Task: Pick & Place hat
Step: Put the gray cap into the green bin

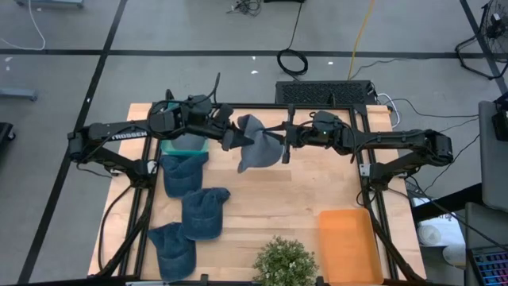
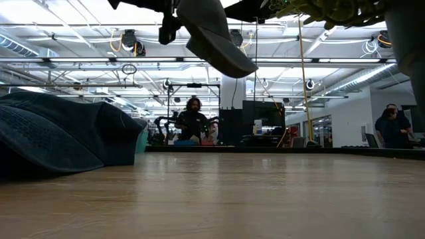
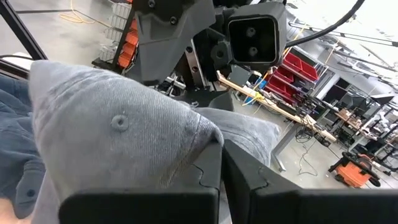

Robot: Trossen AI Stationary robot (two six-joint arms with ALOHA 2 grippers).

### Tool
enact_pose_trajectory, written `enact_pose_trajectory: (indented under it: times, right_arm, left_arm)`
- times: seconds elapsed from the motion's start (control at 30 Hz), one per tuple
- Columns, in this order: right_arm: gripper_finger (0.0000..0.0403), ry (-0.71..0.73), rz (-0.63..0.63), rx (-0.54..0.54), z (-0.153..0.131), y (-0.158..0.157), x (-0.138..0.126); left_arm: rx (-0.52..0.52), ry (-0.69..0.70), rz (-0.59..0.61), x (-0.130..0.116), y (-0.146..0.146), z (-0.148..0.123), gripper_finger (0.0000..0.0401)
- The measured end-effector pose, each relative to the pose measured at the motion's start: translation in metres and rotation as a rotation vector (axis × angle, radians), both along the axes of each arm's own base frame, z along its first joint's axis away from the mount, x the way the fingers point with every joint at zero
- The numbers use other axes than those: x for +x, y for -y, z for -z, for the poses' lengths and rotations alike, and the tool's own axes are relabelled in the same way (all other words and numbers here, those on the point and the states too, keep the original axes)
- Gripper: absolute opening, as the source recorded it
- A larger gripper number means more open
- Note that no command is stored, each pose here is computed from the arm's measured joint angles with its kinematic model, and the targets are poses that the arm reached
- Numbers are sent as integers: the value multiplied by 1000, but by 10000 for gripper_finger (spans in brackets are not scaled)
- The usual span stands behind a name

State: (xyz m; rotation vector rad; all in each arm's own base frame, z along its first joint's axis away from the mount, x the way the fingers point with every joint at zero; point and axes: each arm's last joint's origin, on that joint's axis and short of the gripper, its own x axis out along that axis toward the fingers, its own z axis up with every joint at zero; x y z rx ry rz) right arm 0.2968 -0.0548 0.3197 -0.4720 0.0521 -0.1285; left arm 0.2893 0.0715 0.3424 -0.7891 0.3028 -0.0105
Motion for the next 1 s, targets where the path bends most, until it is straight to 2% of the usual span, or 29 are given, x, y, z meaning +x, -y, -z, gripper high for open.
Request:
enact_pose_trajectory:
  times: [0.17,0.27,0.37,0.63,0.77,1.0]
  right_arm:
    - [0,0,0,0,0,0,0]
    - [0,0,0,0,0,0,0]
    - [0,0,0,0,0,0,0]
    - [0,-7,-4,19,1,-1,0]
    - [0,-17,-20,37,2,-6,1]
    - [18,-44,-19,187,2,-9,-4]
  left_arm:
    - [48,-32,-39,-1,-1,3,250]
    - [56,-29,-33,-1,-1,3,224]
    - [66,-10,-6,0,0,2,178]
    - [127,12,61,-1,0,1,24]
    - [134,18,81,-1,1,1,30]
    - [182,26,96,-6,-2,-2,22]
